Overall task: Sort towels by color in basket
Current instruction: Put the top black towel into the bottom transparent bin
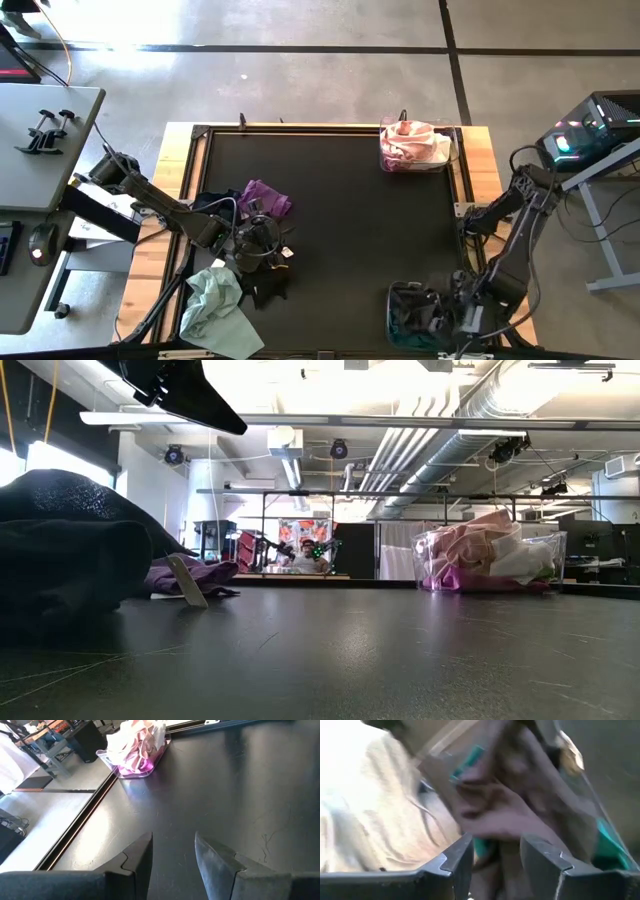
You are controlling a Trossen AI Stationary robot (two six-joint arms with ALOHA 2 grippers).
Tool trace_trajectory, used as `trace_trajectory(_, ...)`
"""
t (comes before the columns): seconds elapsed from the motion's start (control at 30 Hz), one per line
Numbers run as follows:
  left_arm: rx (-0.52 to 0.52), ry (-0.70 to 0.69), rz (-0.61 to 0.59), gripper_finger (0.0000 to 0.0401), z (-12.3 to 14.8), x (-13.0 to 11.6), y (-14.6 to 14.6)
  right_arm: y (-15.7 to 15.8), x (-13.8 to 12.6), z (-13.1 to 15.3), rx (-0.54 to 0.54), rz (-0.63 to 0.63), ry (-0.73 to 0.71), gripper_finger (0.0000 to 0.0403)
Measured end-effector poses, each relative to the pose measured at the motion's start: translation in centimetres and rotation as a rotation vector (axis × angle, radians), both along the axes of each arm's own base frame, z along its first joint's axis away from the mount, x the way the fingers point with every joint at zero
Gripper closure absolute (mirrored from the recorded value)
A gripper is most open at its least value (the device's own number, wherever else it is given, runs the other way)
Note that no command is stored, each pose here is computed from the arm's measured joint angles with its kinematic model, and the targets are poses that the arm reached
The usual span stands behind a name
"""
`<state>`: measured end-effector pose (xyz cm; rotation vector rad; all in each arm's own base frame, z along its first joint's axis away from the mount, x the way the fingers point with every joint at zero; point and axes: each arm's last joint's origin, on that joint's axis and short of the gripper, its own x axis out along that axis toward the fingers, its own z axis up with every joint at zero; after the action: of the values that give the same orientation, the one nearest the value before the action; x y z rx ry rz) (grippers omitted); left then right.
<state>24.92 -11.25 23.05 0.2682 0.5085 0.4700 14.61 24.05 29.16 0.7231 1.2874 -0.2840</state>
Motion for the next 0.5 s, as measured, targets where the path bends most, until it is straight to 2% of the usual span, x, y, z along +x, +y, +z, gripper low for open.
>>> trace_trajectory(0.17,0.0,0.0,0.0,0.0268,0.0,0.0,0.0,-0.1,-1.1,-2.8,0.007,-0.043,0.132,0.025)
trace_trajectory(0.37,0.0,0.0,0.001,0.0268,0.0,0.0,0.0,-0.2,-1.3,-7.7,0.084,0.0,0.176,0.025)
trace_trajectory(0.5,-0.006,-0.005,0.011,0.0268,0.0,0.1,0.2,-1.1,-1.7,-10.5,0.081,0.018,0.181,0.025)
